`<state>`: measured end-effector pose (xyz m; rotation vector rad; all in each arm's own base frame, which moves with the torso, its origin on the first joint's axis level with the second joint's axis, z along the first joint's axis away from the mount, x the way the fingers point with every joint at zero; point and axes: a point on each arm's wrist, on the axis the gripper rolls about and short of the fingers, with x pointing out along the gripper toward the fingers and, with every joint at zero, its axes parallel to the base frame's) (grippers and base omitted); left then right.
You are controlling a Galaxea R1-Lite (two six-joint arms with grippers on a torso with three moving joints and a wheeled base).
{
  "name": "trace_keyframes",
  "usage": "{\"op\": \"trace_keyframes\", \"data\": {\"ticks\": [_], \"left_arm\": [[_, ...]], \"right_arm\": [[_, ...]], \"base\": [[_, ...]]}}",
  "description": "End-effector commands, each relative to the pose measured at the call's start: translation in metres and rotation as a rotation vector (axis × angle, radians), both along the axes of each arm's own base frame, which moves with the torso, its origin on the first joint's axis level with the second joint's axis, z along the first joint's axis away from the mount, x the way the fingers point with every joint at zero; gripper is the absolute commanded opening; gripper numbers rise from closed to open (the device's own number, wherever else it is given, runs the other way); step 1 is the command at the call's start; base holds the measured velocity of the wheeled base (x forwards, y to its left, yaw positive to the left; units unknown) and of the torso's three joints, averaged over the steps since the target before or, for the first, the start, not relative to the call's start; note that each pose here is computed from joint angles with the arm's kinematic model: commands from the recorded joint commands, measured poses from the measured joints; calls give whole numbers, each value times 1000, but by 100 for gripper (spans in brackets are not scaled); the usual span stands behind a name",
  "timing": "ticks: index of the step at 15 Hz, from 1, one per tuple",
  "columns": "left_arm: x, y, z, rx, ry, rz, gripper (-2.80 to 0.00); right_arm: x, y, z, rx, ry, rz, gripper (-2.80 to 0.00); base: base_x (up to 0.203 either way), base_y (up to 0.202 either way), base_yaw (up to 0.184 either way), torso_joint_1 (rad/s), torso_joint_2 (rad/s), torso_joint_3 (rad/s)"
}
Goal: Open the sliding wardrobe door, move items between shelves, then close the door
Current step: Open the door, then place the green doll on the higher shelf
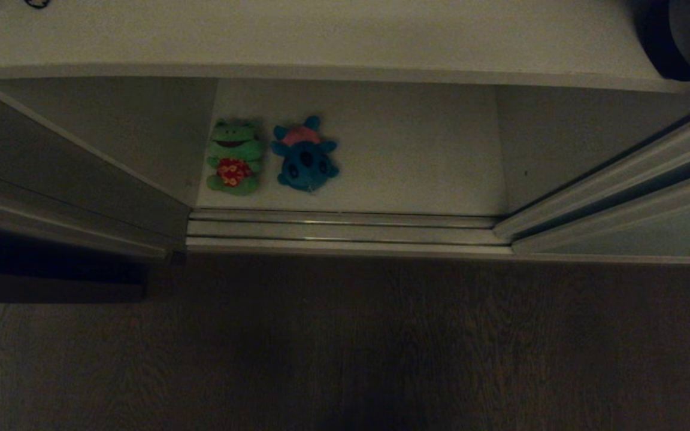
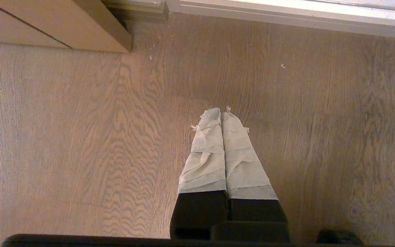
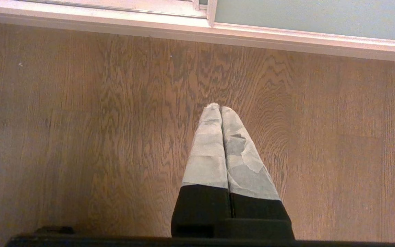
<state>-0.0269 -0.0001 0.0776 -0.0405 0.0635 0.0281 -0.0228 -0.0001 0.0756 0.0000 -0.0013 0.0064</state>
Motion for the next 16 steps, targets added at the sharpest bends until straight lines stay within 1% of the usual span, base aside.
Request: {"op": "trace_keyframes", "data": {"ticks": [1,12,13,16], "left_arm": [[0,0,0,-1,2,1,-280],[0,0,0,-2,1,1,-280],[0,0,0,-1,0,1,-280],[0,0,0,-3,2,1,-280]], "right_arm": [[0,0,0,0,-3,1,-280],[0,0,0,0,-3,0,-280],[0,0,0,0,-3,0,-280],[0,0,0,0,-3,0,-280]], "base": [[0,0,0,0,0,0],[0,0,0,0,0,0],[76,0,-7,2,-2,6],[204,0,2,3,1,-1]]}}
